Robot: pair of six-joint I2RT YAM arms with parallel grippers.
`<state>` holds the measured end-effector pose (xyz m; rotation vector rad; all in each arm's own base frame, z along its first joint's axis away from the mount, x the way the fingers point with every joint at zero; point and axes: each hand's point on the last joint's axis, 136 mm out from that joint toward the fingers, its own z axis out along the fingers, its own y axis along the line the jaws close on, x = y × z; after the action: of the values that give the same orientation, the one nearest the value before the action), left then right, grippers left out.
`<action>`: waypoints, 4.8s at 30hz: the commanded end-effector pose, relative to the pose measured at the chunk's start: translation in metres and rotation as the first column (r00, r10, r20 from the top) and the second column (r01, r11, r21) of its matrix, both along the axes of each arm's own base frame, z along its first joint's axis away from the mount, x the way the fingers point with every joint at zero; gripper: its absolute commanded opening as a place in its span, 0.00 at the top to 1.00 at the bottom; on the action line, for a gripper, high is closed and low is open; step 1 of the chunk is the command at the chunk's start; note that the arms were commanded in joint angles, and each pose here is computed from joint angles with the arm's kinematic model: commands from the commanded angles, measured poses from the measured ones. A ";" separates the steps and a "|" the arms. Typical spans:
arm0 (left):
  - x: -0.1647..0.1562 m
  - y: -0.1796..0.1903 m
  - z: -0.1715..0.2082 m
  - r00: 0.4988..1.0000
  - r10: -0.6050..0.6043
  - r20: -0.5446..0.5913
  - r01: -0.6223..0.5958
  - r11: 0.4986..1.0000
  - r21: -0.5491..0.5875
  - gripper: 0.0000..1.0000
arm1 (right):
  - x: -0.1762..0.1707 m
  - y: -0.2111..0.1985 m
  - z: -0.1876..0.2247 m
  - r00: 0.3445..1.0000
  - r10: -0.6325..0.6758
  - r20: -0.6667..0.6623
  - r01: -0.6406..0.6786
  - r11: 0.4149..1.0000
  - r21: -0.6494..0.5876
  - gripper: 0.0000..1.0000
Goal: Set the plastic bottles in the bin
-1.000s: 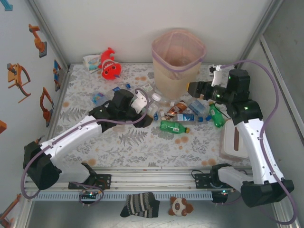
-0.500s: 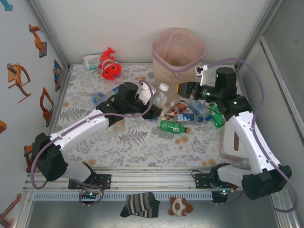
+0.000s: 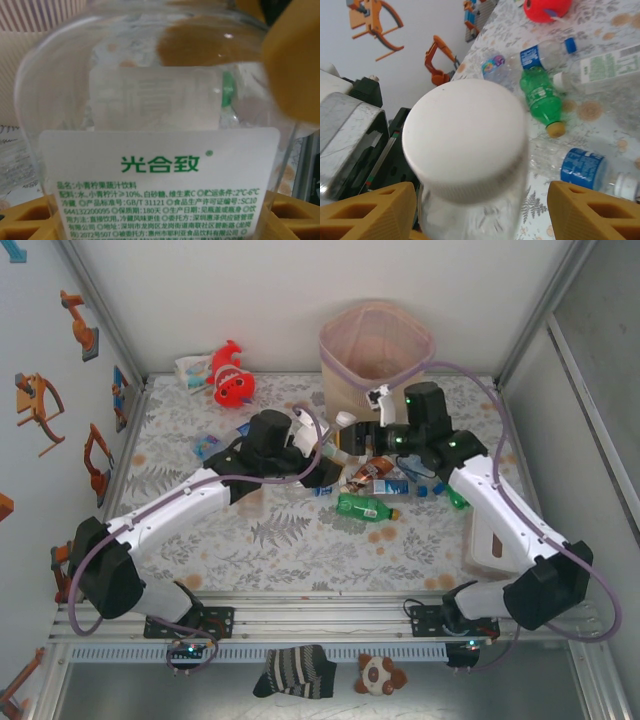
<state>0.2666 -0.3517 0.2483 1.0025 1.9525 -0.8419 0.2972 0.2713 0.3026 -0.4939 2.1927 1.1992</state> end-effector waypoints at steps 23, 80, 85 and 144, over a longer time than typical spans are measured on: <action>0.004 -0.011 0.028 0.999 -0.010 0.044 0.014 0.997 -0.072 0.28 | 0.000 0.001 0.014 0.997 -0.037 0.065 0.039 0.999 -0.018 0.56; -0.035 0.097 0.019 0.975 0.218 0.045 -0.219 0.976 0.005 0.19 | 0.289 -0.050 0.037 0.934 -0.199 0.295 0.200 0.979 0.028 0.58; -0.033 0.098 0.012 0.974 0.222 0.040 -0.223 0.975 0.006 0.19 | 0.289 -0.036 0.002 0.950 -0.138 0.280 0.158 0.986 -0.052 0.57; -0.003 0.151 -0.028 0.862 0.506 0.025 -0.503 0.849 0.162 0.20 | 0.218 -0.087 0.089 0.822 -0.350 0.449 0.474 0.858 -0.198 0.38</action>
<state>0.2524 -0.2175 0.2215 0.6244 2.1364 -0.4863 0.5378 0.1814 0.3628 -0.3098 2.0387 0.4246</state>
